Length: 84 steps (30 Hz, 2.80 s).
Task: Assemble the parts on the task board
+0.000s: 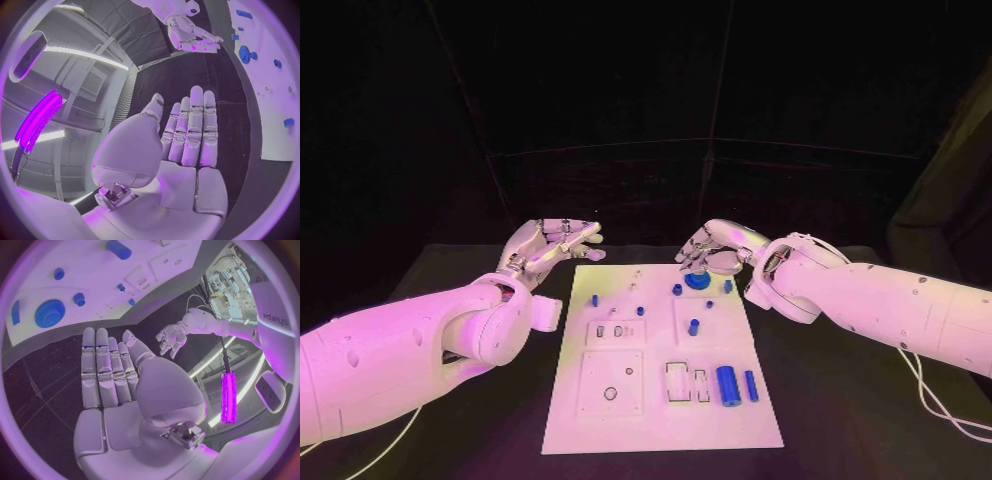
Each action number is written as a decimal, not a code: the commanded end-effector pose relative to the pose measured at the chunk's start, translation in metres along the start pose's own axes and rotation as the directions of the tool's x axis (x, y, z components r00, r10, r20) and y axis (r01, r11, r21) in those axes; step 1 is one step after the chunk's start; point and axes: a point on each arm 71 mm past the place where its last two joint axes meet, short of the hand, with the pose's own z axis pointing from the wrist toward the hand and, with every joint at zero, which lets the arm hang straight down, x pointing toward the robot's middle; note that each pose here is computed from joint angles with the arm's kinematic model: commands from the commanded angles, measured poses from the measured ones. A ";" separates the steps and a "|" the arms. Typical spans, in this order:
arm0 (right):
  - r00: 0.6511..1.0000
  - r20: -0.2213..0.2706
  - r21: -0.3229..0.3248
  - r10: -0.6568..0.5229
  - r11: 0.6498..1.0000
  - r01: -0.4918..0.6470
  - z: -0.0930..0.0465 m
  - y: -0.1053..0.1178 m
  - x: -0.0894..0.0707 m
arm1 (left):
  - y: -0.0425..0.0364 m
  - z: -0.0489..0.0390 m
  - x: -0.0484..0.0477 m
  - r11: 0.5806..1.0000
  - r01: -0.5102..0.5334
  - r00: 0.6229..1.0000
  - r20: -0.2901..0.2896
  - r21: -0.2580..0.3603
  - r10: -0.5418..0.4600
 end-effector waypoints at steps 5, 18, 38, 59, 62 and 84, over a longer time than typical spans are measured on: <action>0.940 -0.084 0.032 -0.332 0.941 0.336 0.008 0.004 0.006 | -0.0009 -0.0008 0.0119 0.998 0.048 0.995 -0.081 -0.028 -0.051; 0.896 -0.137 0.068 -0.423 0.898 0.434 0.017 0.006 0.012 | -0.0019 -0.0028 0.0227 0.996 0.078 0.990 -0.115 -0.041 -0.082; 0.891 -0.210 0.066 -0.402 0.904 0.423 0.025 -0.001 0.018 | -0.0015 -0.0028 0.0253 0.996 0.080 0.990 -0.115 -0.048 -0.085; 0.895 -0.215 0.057 -0.390 0.910 0.410 0.029 0.003 0.021 | -0.0013 -0.0033 0.0233 0.995 0.081 0.990 -0.111 -0.054 -0.086; 0.902 -0.171 0.062 -0.397 0.909 0.412 0.029 0.004 0.018 | -0.0012 -0.0034 0.0231 0.995 0.081 0.990 -0.111 -0.055 -0.087; 0.931 0.100 0.088 -0.352 0.935 0.344 0.053 0.027 0.005 | -0.0003 -0.0017 0.0128 0.994 0.087 0.992 -0.083 -0.065 -0.092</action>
